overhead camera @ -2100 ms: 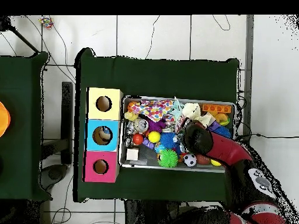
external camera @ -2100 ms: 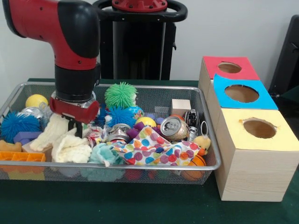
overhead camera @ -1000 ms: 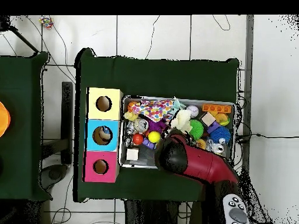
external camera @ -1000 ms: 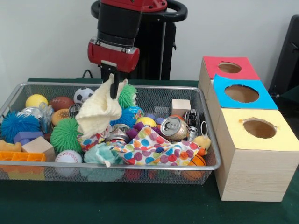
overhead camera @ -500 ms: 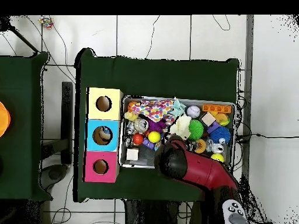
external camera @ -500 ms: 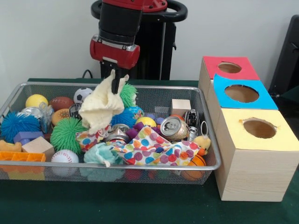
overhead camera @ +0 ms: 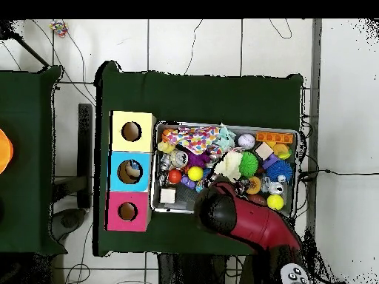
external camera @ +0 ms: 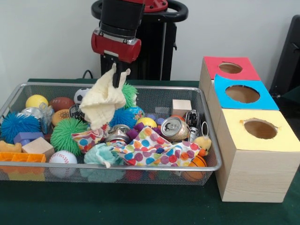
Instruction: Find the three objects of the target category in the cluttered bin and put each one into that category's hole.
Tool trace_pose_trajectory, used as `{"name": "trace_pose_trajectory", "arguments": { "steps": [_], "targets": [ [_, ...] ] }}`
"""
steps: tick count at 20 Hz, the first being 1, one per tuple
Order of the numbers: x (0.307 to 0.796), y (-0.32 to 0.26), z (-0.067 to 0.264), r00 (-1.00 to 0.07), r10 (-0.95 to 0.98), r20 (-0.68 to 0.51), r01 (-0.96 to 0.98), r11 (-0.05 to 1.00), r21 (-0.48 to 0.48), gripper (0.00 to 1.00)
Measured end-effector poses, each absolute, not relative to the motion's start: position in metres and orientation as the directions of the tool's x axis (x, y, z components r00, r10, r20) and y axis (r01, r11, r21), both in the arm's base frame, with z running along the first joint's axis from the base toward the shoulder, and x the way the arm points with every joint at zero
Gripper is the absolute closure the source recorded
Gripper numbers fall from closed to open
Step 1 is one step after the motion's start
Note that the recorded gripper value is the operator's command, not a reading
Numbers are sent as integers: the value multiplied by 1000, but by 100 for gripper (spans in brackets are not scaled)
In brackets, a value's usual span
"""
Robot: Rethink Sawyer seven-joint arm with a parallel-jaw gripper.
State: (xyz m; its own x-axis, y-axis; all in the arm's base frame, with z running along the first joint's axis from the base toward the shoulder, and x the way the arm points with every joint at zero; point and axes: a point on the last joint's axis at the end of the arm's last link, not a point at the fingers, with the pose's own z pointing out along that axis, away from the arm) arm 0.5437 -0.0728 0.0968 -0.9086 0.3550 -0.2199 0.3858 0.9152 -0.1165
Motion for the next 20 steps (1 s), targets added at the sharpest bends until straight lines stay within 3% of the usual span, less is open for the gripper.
{"name": "trace_pose_trajectory", "arguments": {
  "steps": [20],
  "targets": [
    [512,-36,96,-896,415,-159,434,894,-113,100]
  ]
}}
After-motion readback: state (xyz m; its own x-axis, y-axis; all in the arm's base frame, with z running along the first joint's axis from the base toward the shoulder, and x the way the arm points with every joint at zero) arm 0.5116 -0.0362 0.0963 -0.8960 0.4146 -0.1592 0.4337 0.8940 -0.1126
